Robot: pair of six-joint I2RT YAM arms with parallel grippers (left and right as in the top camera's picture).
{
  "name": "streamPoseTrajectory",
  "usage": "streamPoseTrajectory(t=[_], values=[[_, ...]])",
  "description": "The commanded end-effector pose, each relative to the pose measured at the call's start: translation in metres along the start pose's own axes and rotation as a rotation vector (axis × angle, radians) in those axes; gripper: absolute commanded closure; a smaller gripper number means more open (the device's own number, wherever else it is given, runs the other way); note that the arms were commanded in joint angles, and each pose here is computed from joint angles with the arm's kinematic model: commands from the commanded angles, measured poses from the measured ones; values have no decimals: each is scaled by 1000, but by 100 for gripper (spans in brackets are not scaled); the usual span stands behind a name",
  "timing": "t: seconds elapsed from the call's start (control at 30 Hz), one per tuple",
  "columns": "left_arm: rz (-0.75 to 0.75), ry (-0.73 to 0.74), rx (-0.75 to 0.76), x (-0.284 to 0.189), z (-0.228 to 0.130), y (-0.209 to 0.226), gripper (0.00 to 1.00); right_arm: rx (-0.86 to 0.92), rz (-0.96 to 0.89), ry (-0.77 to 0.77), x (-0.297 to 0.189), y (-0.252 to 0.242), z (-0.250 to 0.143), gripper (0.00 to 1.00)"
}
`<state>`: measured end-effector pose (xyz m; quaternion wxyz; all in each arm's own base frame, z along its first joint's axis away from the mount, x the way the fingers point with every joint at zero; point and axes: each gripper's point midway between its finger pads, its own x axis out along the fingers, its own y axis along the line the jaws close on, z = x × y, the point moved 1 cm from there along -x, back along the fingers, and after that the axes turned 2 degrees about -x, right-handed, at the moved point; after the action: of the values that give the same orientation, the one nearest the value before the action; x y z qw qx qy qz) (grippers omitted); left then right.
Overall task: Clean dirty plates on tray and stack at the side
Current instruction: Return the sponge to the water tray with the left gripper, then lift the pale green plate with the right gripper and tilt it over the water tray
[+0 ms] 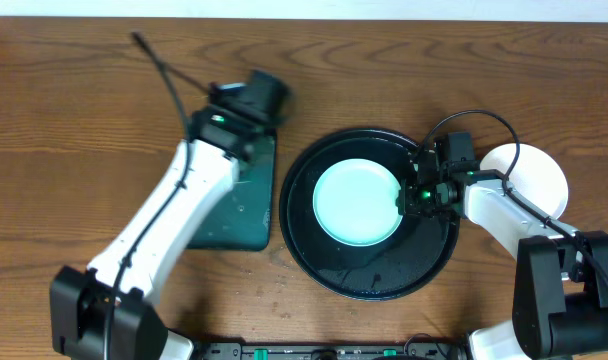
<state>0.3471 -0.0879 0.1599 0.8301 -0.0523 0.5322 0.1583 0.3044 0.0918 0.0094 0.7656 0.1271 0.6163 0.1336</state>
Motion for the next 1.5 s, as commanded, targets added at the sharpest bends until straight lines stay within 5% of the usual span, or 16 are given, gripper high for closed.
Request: streamPoseTrajectory(t=[0.0, 0.27, 0.47, 0.57, 0.6, 0.67, 1.03, 1.47], values=[[-32, 179, 14, 47, -28, 18, 92, 2, -82, 56, 12, -16, -18, 99], [-122, 324, -59, 102, -52, 41, 83, 3, -81, 58, 12, -16, -18, 99], [-166, 358, -42, 92, -55, 38, 38, -1, -80, 46, 13, -16, -15, 97], [-169, 351, -42, 79, -52, 41, 36, -11, -74, 14, 13, -15, -8, 77], [-174, 341, -44, 73, -50, 42, 34, -15, -72, 0, 13, -14, -4, 78], [-187, 312, -47, 58, -45, 44, 32, 4, -63, -19, 13, -12, 0, 99], [-258, 150, -66, -17, -36, 62, 20, 35, 139, -13, 0, 26, 3, 99], [-268, 129, -69, -23, -34, 63, 20, -168, 88, -159, -76, 104, 63, 99]])
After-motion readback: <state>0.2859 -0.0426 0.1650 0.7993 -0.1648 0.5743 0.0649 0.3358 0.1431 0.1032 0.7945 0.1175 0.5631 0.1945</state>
